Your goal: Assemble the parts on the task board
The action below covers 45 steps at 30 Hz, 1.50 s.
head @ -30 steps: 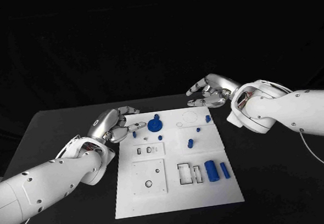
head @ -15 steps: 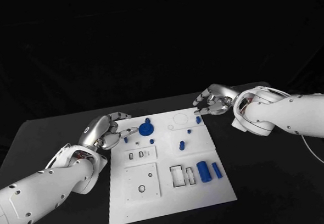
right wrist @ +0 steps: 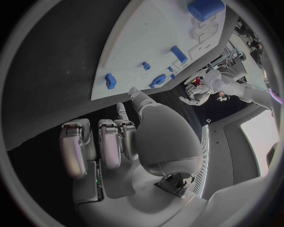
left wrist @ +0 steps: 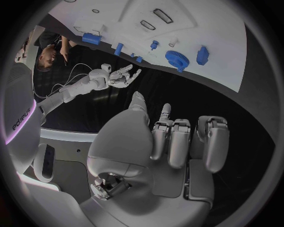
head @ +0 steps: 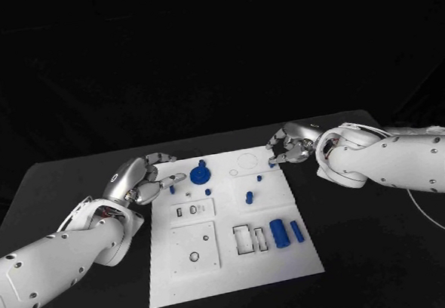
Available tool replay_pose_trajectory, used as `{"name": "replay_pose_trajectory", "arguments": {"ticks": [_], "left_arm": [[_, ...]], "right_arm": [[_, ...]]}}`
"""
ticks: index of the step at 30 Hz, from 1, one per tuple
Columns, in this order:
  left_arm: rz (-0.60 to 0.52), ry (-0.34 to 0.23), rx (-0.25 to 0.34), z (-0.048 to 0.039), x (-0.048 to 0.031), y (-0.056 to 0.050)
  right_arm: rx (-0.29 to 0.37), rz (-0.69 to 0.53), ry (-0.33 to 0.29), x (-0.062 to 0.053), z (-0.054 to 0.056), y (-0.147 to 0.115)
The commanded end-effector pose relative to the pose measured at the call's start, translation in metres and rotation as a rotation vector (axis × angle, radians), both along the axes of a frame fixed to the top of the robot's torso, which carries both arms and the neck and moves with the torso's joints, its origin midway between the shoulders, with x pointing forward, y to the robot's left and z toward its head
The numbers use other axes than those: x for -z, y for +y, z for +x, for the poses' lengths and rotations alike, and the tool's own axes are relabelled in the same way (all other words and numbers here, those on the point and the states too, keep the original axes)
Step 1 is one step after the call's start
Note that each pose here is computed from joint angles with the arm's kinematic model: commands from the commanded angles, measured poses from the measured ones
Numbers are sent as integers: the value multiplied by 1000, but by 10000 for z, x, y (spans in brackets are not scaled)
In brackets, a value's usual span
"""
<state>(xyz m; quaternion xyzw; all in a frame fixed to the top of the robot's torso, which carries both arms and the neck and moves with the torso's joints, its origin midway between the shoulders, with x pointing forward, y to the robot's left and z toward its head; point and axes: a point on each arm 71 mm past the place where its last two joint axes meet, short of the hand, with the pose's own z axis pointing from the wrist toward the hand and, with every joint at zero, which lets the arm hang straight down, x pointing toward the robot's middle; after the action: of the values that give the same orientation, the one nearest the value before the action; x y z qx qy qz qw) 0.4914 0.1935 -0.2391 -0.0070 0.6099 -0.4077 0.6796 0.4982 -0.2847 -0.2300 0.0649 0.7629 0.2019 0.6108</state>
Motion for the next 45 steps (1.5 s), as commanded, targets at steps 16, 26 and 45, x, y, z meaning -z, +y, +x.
{"name": "replay_pose_trajectory", "arguments": {"ticks": [16,26,45], "left_arm": [[1,-7,11,-9,-9,-1],[3,-5,8,-9,-8,15],[3,-5,8,-9,-8,15]], "right_arm": [[-27,-124,28,104,11,26],[-26,-146,36,156,18,42],[-10,-166,46,191,48,39]]}}
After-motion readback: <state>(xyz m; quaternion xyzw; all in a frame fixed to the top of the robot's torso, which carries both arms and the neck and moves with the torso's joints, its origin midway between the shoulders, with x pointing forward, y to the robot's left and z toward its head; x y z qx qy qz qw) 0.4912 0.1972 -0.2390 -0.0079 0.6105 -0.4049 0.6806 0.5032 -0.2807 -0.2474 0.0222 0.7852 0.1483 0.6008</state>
